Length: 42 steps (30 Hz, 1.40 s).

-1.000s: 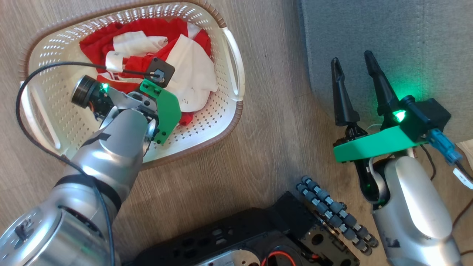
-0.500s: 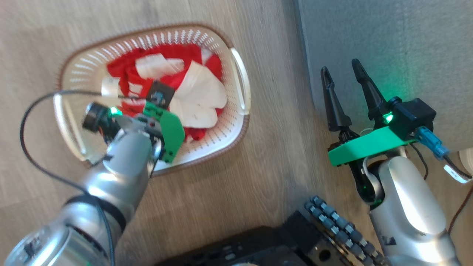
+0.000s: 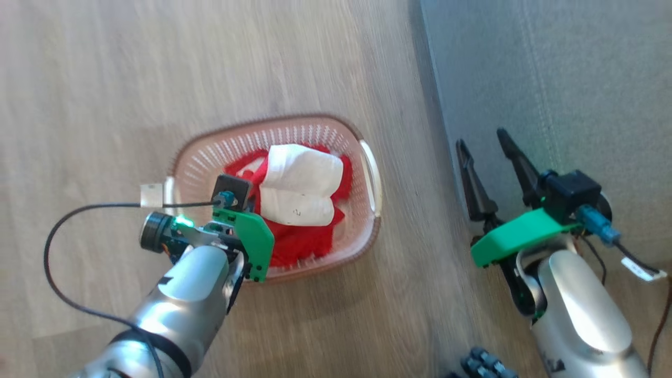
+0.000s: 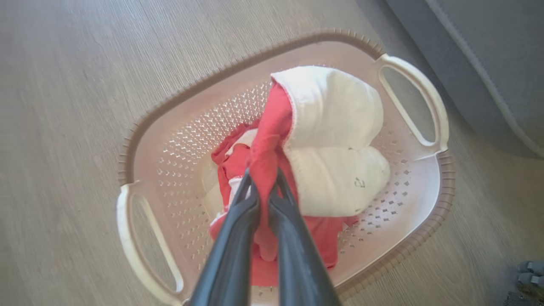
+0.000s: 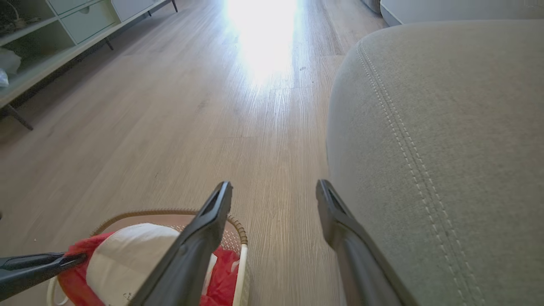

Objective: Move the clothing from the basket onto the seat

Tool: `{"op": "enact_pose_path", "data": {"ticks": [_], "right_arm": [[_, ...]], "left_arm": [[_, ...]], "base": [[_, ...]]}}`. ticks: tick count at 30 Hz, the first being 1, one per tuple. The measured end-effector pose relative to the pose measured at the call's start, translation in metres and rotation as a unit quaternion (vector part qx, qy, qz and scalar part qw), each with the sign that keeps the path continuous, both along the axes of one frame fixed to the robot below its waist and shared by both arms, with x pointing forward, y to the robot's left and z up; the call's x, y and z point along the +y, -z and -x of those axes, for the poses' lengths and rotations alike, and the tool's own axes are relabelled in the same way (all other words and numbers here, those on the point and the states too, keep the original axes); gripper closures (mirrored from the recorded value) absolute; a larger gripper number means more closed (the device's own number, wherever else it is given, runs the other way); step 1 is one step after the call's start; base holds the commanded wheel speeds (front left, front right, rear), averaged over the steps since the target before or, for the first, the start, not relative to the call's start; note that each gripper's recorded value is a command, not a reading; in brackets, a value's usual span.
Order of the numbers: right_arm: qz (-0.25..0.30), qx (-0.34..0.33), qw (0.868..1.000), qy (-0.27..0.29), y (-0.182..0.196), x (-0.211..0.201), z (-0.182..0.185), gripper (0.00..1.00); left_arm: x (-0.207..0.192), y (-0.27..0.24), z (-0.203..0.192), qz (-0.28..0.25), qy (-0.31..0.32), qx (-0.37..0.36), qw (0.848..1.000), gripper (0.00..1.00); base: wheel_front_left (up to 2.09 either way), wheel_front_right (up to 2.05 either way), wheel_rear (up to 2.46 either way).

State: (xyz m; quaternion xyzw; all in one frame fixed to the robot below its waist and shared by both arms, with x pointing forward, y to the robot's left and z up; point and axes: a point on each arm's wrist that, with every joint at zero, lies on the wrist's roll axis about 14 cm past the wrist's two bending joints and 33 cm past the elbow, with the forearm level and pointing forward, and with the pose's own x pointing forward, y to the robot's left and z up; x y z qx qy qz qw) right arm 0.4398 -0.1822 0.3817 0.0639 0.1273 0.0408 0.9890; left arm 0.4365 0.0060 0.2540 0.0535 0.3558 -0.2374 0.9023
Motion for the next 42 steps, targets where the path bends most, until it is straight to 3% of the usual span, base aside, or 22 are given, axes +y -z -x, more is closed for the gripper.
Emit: {"op": "enact_pose_path", "data": {"ticks": [7, 13, 28, 36, 42], "right_arm": [[-0.008, -0.039, 0.999, -0.019, -0.036, 0.017, 0.01, 0.0], [-0.015, -0.058, 0.998, -0.027, -0.054, 0.026, 0.029, 0.0], [-0.029, -0.098, 0.994, -0.036, -0.085, 0.042, 0.06, 0.0], [-0.032, -0.115, 0.992, -0.039, -0.097, 0.045, 0.07, 0.0], [-0.032, -0.123, 0.991, -0.043, -0.102, 0.048, 0.071, 0.0]], "left_arm": [[0.003, -0.084, -0.024, 0.04, -0.041, -0.11, 0.992, 1.0], [0.019, -0.135, -0.013, 0.059, -0.064, -0.18, 0.98, 1.0], [0.05, -0.264, -0.003, 0.121, -0.123, -0.363, 0.916, 1.0], [0.061, -0.356, 0.008, 0.165, -0.126, -0.482, 0.851, 1.0], [0.077, -0.427, 0.021, 0.217, -0.151, -0.562, 0.784, 1.0]], "base": [[0.0, 0.0, 0.0], [0.0, 0.0, 0.0], [0.0, 0.0, 0.0], [0.0, 0.0, 0.0], [0.0, 0.0, 0.0]]}}
